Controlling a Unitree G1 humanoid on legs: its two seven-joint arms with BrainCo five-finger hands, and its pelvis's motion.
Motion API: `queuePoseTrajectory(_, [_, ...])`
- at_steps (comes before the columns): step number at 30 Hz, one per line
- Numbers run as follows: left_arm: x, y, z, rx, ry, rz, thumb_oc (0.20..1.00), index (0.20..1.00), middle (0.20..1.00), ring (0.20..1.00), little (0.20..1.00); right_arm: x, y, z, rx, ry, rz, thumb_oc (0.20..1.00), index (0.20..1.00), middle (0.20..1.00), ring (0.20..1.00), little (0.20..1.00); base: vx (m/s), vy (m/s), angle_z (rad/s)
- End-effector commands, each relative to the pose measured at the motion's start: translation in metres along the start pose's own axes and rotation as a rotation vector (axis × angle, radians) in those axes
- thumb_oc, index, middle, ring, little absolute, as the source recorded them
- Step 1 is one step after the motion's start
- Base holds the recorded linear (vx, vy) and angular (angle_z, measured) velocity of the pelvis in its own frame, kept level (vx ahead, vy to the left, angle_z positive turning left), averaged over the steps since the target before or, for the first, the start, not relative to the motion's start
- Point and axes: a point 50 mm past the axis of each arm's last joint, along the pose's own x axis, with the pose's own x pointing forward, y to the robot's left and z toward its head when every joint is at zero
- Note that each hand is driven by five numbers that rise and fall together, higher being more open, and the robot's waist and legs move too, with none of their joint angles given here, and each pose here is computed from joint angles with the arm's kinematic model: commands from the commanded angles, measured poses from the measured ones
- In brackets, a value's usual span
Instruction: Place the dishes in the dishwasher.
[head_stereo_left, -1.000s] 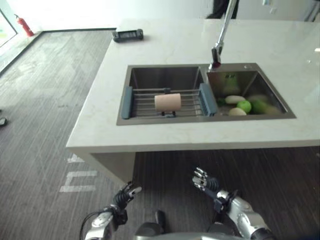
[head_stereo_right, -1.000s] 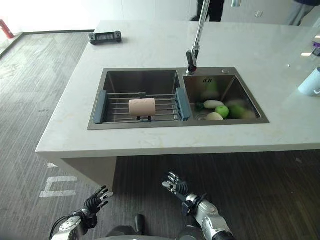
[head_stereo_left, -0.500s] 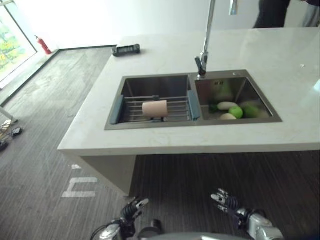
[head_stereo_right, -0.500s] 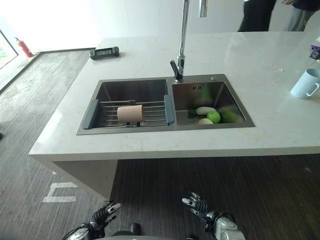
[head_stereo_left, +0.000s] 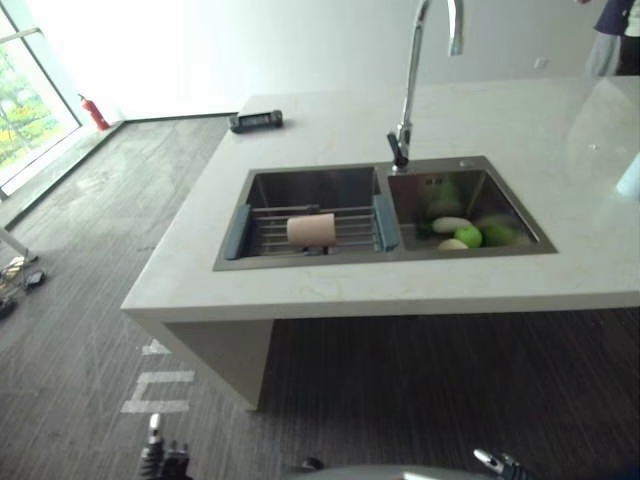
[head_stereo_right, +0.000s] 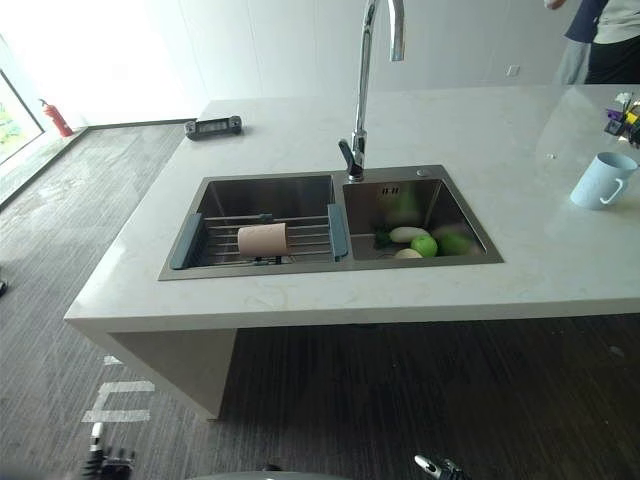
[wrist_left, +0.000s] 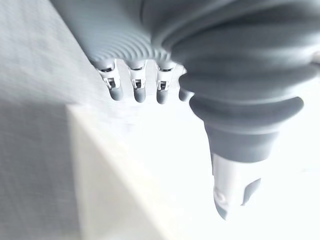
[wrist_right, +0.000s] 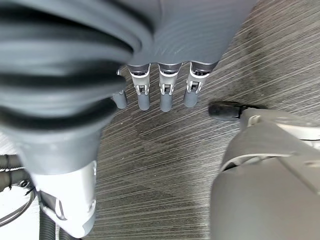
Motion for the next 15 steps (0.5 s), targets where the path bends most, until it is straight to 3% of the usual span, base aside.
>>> queuePoseTrajectory(1, [0.012, -0.045, 0.055, -0.071, -0.292, -0.030, 1.000, 1.000, 1.000, 1.000, 1.000, 0.010, 0.007, 0.039, -0.025, -0.112, 0.019, 1.000, 1.000, 1.000, 1.000, 1.000, 0.07, 0.030, -0.05])
queuePoseTrajectory(3, [0.013, -0.056, 0.102, -0.031, -0.436, -0.023, 1.000, 1.000, 1.000, 1.000, 1.000, 0.007, 0.001, 0.035, -0.018, -0.103, -0.002, 1.000, 1.000, 1.000, 1.000, 1.000, 0.07, 0.036, -0.07])
queuePoseTrajectory(4, [0.005, -0.071, 0.149, 0.192, -0.640, -0.003, 1.000, 1.000, 1.000, 1.000, 1.000, 0.006, -0.003, 0.032, -0.012, -0.091, -0.020, 1.000, 1.000, 1.000, 1.000, 1.000, 0.05, 0.041, -0.06])
queuePoseTrajectory(5, [-0.005, -0.100, 0.188, 0.358, -0.773, -0.093, 1.000, 1.000, 1.000, 1.000, 1.000, 0.004, -0.006, 0.025, -0.003, -0.076, -0.038, 1.000, 1.000, 1.000, 1.000, 1.000, 0.04, 0.037, -0.06])
queuePoseTrajectory(9, [-0.038, -0.163, 0.238, 0.585, -1.030, -0.242, 1.000, 1.000, 1.000, 1.000, 1.000, 0.000, -0.011, 0.012, 0.017, -0.037, -0.070, 1.000, 1.000, 1.000, 1.000, 1.000, 0.03, 0.000, -0.02])
queuePoseTrajectory(13, [-0.071, -0.214, 0.262, 0.744, -1.177, -0.374, 1.000, 1.000, 1.000, 1.000, 1.000, -0.001, -0.011, 0.006, 0.018, -0.008, -0.064, 1.000, 1.000, 1.000, 1.000, 1.000, 0.07, -0.037, 0.00])
queuePoseTrajectory(14, [-0.098, -0.248, 0.269, 0.862, -1.270, -0.495, 1.000, 1.000, 1.000, 1.000, 1.000, -0.001, -0.010, 0.007, 0.002, -0.005, -0.047, 1.000, 1.000, 1.000, 1.000, 1.000, 0.04, -0.054, -0.07])
queuePoseTrajectory(15, [-0.103, -0.255, 0.269, 0.896, -1.291, -0.523, 1.000, 1.000, 1.000, 1.000, 1.000, -0.001, -0.010, 0.008, 0.006, -0.010, -0.043, 1.000, 1.000, 1.000, 1.000, 1.000, 0.02, -0.060, -0.11])
